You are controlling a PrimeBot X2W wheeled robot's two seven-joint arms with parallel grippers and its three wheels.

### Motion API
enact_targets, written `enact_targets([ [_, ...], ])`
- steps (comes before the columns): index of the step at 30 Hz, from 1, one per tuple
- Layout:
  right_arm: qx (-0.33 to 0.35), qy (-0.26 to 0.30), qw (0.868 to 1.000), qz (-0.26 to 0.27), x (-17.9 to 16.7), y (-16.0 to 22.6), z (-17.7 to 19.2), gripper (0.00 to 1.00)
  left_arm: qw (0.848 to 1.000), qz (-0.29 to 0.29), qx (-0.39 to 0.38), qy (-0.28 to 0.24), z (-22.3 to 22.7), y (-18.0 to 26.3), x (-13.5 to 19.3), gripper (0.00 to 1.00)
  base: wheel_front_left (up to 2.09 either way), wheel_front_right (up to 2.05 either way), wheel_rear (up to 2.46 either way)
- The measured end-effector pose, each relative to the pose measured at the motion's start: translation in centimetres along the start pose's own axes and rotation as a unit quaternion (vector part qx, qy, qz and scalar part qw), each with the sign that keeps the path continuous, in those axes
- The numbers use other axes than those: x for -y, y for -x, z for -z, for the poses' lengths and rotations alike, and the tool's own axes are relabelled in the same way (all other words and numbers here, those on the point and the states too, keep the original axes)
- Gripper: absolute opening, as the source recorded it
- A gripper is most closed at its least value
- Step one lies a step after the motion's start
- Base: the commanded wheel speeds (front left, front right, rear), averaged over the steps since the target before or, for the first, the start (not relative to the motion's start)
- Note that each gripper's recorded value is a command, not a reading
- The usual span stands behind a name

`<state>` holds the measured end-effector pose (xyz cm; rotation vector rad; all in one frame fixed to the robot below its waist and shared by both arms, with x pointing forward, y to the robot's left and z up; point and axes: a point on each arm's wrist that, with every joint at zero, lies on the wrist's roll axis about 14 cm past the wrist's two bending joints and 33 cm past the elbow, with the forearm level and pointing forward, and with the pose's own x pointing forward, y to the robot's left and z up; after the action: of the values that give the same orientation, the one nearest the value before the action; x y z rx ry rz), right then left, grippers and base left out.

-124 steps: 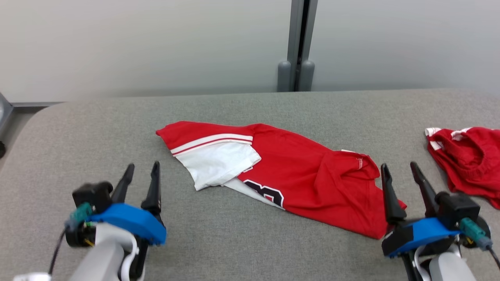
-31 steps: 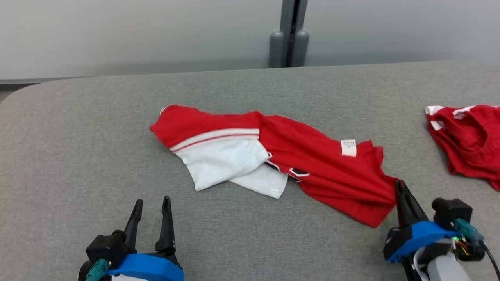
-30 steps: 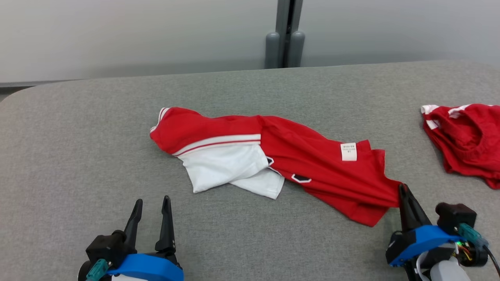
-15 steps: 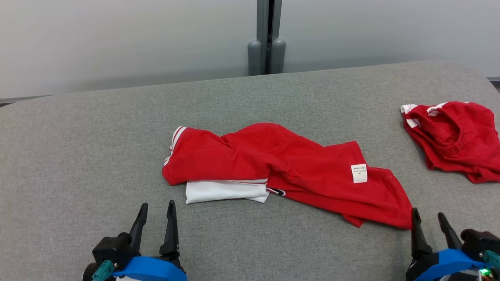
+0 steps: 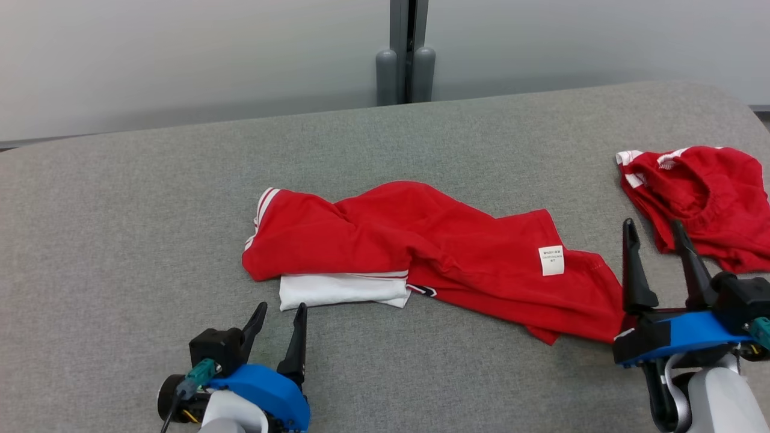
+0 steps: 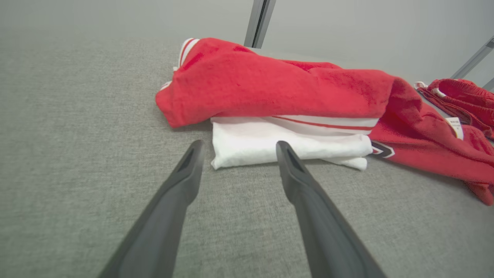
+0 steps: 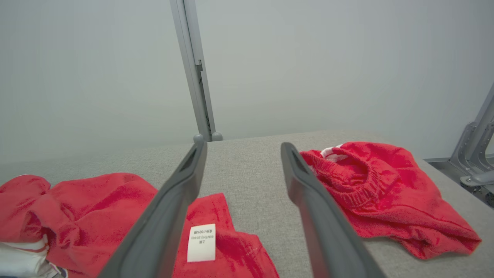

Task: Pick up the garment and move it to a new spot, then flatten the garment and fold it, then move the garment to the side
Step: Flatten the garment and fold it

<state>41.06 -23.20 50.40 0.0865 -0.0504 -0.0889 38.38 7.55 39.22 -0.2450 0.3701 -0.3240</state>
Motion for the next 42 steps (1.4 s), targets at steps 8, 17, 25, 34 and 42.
enact_targets([
  [8, -0.007, -0.006, 1.000, -0.017, -1.1, -0.9, 0.5, 1.00, 0.998, -0.006, -0.058, -0.004, 2.2, -2.5, -1.2, 1.00, 0.00, 0.00, 0.00],
  [17, -0.004, -0.005, 1.000, -0.009, -0.7, -1.1, 0.5, 1.00, 1.000, 0.015, -0.019, -0.004, 0.6, -2.9, 0.0, 0.00, 0.00, 0.00, 0.00],
  [25, 0.001, -0.006, 1.000, -0.008, -0.9, -1.3, 0.4, 1.00, 0.997, -0.008, 0.070, -0.013, -4.1, -0.4, -1.5, 0.00, 0.00, 0.00, 0.00],
  [34, -0.008, -0.006, 1.000, 0.003, -0.6, -1.7, 1.4, 1.00, 0.992, -0.100, 0.072, -0.007, -2.9, 7.1, -5.5, 0.00, 0.00, 0.00, 0.00],
  [42, -0.012, -0.001, 1.000, 0.023, 0.7, -1.8, 1.9, 1.00, 0.984, -0.178, 0.004, 0.028, 1.3, 11.4, -8.5, 0.00, 0.00, 0.00, 0.00],
])
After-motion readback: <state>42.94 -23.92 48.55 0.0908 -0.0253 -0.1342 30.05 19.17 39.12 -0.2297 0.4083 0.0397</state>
